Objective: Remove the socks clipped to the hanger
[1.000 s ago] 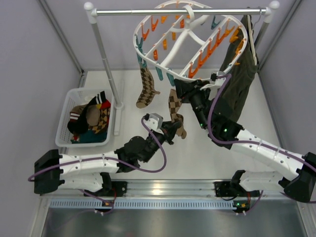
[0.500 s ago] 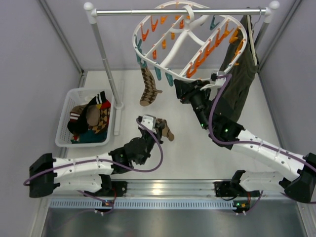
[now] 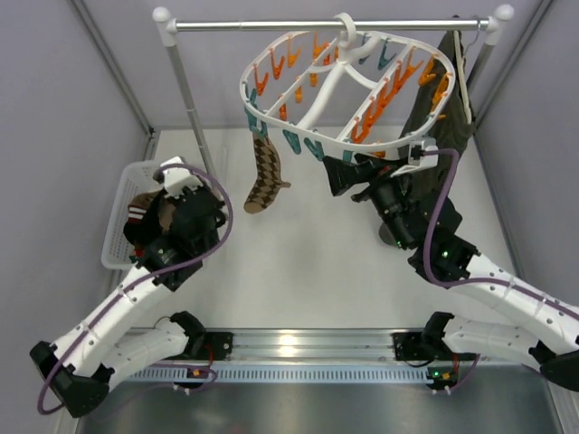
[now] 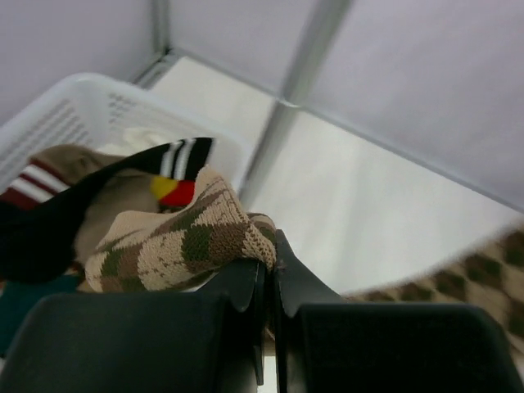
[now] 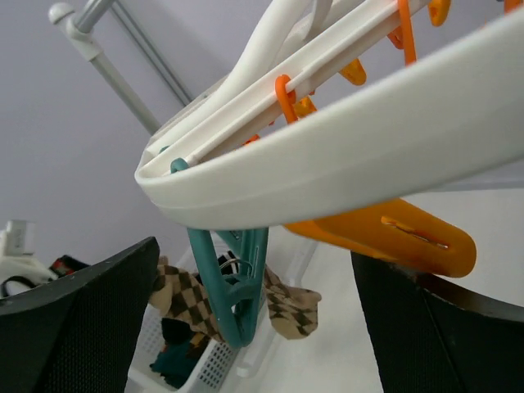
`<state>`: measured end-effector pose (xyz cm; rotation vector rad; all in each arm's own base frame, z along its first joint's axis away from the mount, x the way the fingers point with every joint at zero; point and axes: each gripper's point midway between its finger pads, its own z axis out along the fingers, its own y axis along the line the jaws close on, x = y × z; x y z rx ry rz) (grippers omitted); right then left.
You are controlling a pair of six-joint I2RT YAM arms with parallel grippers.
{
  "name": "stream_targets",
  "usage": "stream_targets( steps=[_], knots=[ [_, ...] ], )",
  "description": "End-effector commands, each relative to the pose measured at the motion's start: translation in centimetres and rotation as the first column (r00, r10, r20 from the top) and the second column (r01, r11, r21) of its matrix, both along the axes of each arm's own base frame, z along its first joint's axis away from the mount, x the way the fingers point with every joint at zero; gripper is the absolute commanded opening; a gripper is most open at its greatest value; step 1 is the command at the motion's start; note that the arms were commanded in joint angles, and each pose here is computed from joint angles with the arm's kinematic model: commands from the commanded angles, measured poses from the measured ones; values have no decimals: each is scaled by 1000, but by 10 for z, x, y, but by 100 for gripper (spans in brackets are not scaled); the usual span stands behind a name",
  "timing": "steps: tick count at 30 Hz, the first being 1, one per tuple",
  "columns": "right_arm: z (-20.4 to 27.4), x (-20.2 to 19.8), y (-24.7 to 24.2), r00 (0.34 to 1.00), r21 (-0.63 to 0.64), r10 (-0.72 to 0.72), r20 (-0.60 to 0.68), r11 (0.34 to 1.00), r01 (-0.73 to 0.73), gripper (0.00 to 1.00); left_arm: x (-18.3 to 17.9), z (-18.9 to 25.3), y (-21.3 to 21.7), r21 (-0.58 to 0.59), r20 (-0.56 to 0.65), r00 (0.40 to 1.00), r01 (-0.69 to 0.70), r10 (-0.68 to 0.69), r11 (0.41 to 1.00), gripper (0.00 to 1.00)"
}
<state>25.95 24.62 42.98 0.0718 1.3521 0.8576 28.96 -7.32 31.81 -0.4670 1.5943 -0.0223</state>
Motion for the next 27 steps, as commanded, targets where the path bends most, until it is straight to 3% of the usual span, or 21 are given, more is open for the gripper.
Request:
stream_targets(
  steps=[1, 8, 12, 13, 16, 17, 18, 19, 24, 27],
  knots=[
    [-4, -12, -4, 999, -25, 52, -6, 998, -52, 99, 10, -6, 27, -35, -87, 995, -48, 45, 998, 0],
    [-17, -32, 2, 986, -127, 160, -42, 978, -164, 99, 35, -8, 108, -113, -193, 951, -266, 242, 957, 0],
    [-26, -46, -2, 976, -181, 209, -61, 959, -217, 99, 37, -19, 144, -78, -237, 899, -395, 368, 915, 5],
    [-31, -50, -1, 972, -202, 226, -69, 951, -236, 99, 40, -26, 149, -65, -258, 888, -410, 382, 910, 9],
    [-30, -55, -9, 972, -218, 228, -64, 947, -237, 99, 48, -40, 164, -61, -306, 867, -429, 393, 901, 40],
    [-33, -57, -11, 971, -226, 227, -70, 945, -237, 99, 51, -45, 167, -67, -320, 864, -430, 389, 900, 56],
    [-31, -59, -14, 972, -223, 227, -64, 946, -236, 100, 52, -48, 168, -64, -332, 859, -433, 390, 899, 88],
    [-32, -60, -16, 973, -229, 223, -63, 945, -232, 99, 56, -53, 167, -67, -349, 853, -435, 387, 898, 98],
    [-38, -66, -24, 971, -241, 225, -75, 941, -237, 99, 75, -47, 144, -110, -363, 903, -287, 230, 952, 98],
    [-43, -70, -29, 971, -253, 224, -82, 938, -237, 100, 75, -14, 120, -184, -285, 954, -150, 93, 971, 98]
  ],
)
